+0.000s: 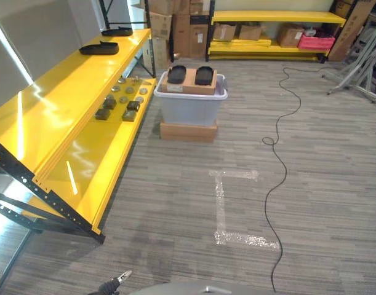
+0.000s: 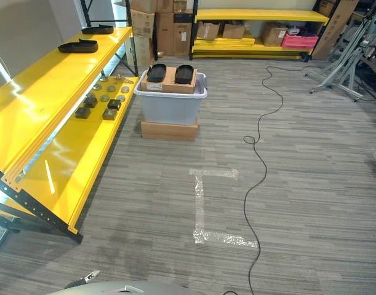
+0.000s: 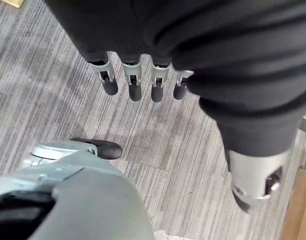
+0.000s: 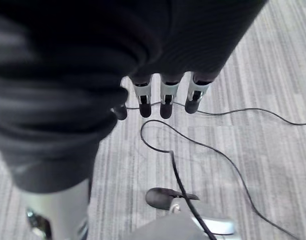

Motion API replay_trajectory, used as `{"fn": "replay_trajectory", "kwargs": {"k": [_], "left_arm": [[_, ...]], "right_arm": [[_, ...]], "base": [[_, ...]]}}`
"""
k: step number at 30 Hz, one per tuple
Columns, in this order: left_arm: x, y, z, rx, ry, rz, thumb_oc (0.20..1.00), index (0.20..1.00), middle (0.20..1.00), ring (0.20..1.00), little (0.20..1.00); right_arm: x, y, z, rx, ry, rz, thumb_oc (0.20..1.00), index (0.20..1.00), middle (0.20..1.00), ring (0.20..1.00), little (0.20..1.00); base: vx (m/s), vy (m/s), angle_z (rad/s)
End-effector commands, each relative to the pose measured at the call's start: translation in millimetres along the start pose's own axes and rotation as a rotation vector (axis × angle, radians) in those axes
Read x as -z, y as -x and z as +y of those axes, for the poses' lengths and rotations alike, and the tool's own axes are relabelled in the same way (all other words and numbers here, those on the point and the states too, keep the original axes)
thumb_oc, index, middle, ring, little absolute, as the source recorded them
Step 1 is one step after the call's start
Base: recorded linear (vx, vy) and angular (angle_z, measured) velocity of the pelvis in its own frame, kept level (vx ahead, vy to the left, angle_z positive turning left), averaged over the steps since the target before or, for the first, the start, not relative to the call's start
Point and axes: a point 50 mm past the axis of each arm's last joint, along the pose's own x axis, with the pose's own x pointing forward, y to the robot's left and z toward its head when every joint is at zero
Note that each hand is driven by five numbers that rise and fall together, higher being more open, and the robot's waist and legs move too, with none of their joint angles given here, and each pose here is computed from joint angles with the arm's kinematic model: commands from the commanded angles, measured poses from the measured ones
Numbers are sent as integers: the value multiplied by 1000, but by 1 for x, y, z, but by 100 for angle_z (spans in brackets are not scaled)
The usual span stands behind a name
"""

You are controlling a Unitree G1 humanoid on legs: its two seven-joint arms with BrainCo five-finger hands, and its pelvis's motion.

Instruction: Move parts from the plastic box to the shelf.

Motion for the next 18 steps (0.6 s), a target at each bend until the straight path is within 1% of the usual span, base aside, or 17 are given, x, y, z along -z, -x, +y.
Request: {"fn": "replay_trajectory", "kwargs": {"k": [1,3,6,8,9,11,12,14,15,16,18], "left_arm": [[-25,-5,-16,78,136,-89,1000,1000,1000,1000,1000],[-42,-5,-16,113,159,-164,1000,1000,1000,1000,1000],[-97,4,-22,181,203,-381,1000,1000,1000,1000,1000],[-138,20,-29,228,195,-543,1000,1000,1000,1000,1000],[-167,38,-35,265,179,-674,1000,1000,1000,1000,1000],[-201,68,-41,309,168,-854,1000,1000,1000,1000,1000],[-226,99,-45,324,127,-1012,1000,1000,1000,1000,1000],[-247,135,-47,331,101,-1195,1000,1000,1000,1000,1000],[-253,149,-47,333,89,-1257,1000,1000,1000,1000,1000],[-266,186,-47,305,65,-1411,1000,1000,1000,1000,1000],[-269,199,-47,302,65,-1451,1000,1000,1000,1000,1000]], "right_arm": [[-25,-2,-9,28,-83,-88,1000,1000,1000,1000,1000],[-41,-1,-11,8,-143,-159,1000,1000,1000,1000,1000],[-88,7,-12,-60,-298,-350,1000,1000,1000,1000,1000],[-129,25,-10,-85,-326,-504,1000,1000,1000,1000,1000],[-156,45,-9,-117,-357,-623,1000,1000,1000,1000,1000],[-186,74,-14,-136,-373,-791,1000,1000,1000,1000,1000],[-208,101,-20,-135,-367,-934,1000,1000,1000,1000,1000],[-226,131,-31,-123,-338,-1116,1000,1000,1000,1000,1000],[-232,143,-37,-116,-334,-1178,1000,1000,1000,1000,1000],[-245,177,-48,-143,-354,-1331,1000,1000,1000,1000,1000],[-248,192,-51,-166,-373,-1388,1000,1000,1000,1000,1000]], "base": [[0,0,0],[5,-21,0],[-18,-59,1],[-34,-50,1],[-35,-39,0],[0,0,0],[0,0,0],[0,0,0],[45,32,-1],[52,32,-2],[28,17,0]]}}
